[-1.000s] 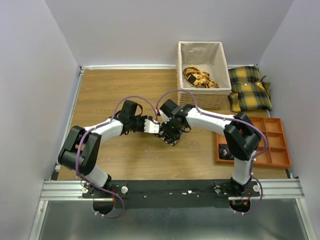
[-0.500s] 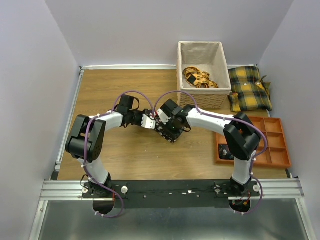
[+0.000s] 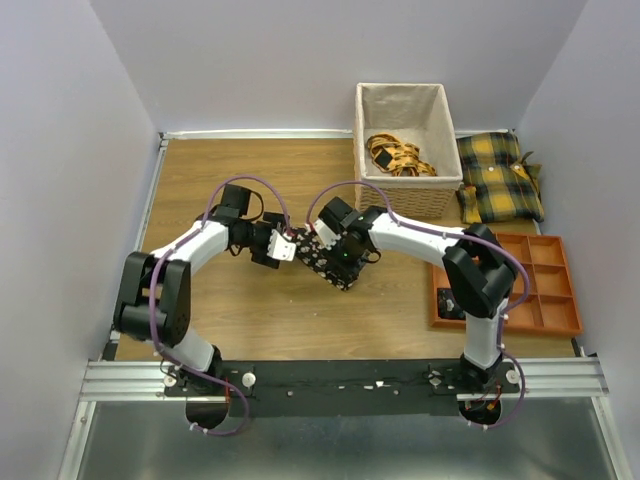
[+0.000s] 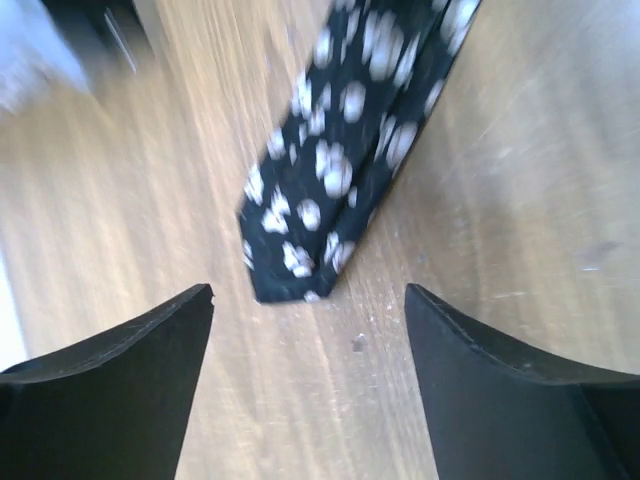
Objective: Roll the ties
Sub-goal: Roll the tie at the center of the board.
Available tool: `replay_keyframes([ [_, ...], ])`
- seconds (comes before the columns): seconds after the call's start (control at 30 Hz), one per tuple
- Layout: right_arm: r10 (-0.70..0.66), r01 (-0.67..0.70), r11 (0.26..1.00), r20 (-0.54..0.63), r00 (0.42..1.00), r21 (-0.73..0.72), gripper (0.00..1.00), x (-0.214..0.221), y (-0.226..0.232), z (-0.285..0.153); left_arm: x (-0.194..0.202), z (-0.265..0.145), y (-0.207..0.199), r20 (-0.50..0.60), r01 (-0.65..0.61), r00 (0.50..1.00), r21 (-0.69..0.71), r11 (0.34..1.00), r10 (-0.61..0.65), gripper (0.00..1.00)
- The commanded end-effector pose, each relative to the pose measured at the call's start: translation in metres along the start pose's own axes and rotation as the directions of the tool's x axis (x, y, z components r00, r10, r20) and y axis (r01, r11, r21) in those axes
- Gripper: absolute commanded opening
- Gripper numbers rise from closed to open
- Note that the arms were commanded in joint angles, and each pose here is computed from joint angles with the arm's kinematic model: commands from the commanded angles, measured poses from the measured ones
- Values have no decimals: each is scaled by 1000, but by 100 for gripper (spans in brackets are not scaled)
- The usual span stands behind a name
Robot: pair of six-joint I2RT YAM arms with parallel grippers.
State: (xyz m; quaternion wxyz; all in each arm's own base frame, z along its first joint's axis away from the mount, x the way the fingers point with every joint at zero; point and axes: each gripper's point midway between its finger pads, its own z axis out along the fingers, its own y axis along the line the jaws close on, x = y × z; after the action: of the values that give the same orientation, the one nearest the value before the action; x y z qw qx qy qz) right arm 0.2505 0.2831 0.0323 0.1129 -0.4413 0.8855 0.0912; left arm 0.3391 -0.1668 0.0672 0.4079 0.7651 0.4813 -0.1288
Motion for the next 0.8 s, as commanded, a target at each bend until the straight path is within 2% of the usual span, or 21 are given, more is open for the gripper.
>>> replay_keyframes([
  [0.0, -2, 0, 1000, -127, 992, -15, 4, 17, 0, 2, -58, -24, -23, 156, -5, 988, 63, 998, -5, 75],
  [0.1, 9, -11, 1000, -133, 991, -18, 6, 18, 1, 5, -77, -15, -23, 185, 74, 979, 40, 996, -81, 69],
  [0.13, 18, -20, 1000, -127, 992, -17, 6, 16, 1, 5, -80, -8, -35, 190, 90, 977, 61, 994, -100, 69],
  [0.2, 31, -33, 999, -85, 996, -17, 7, 9, 2, 5, -106, 4, -25, 230, 20, 973, -11, 1000, -17, 69],
  [0.23, 36, -37, 999, -59, 998, -12, 7, 6, 1, 5, -104, 13, -44, 222, 127, 967, 11, 992, -126, 69],
  [0.27, 34, -34, 999, -33, 999, 2, 7, 6, -1, 10, -111, 16, -29, 239, 90, 968, -68, 994, -71, 69],
  [0.3, 33, -33, 999, -7, 999, 4, 7, 4, -1, 8, -119, 19, -31, 267, 105, 960, -74, 992, -82, 68],
  [0.33, 35, -35, 999, 11, 999, 7, 7, 3, -2, 7, -120, 22, -36, 266, 134, 958, -68, 989, -112, 68],
  [0.4, 30, -30, 1000, 45, 999, 5, 7, 6, -1, 9, -127, 20, -22, 313, 257, 924, -87, 962, -219, 69],
  [0.43, 32, -32, 999, 53, 998, 4, 7, 8, 0, 10, -135, 16, -9, 341, 299, 905, -80, 951, -256, 69],
  [0.47, 25, -25, 1000, 64, 998, 1, 7, 8, 1, 10, -140, 17, -13, 353, 430, 845, -3, 903, -401, 69],
  [0.53, 27, -27, 1000, 44, 999, 9, 7, 17, -1, 13, -157, 14, -12, 395, 547, 746, 95, 832, -535, 68],
  [0.57, 27, -28, 1000, 38, 999, 6, 7, 19, -1, 13, -170, 10, 2, 468, 547, 720, 75, 834, -514, 68],
  [0.6, 29, -29, 1000, 26, 999, -1, 7, 24, 1, 16, -177, 7, 3, 487, 647, 636, 85, 757, -599, 68],
  [0.63, 31, -31, 1000, 33, 999, -6, 7, 24, 1, 16, -170, 15, -13, 481, 685, 613, 71, 725, -626, 68],
  [0.67, 28, -28, 1000, 32, 999, -15, 7, 24, 3, 15, -180, 19, -16, 504, 664, 624, 62, 745, -598, 68],
  [0.77, 30, -29, 999, 40, 999, -34, 7, 25, 4, 13, -163, 39, -32, 447, 752, 554, 95, 653, -702, 70],
])
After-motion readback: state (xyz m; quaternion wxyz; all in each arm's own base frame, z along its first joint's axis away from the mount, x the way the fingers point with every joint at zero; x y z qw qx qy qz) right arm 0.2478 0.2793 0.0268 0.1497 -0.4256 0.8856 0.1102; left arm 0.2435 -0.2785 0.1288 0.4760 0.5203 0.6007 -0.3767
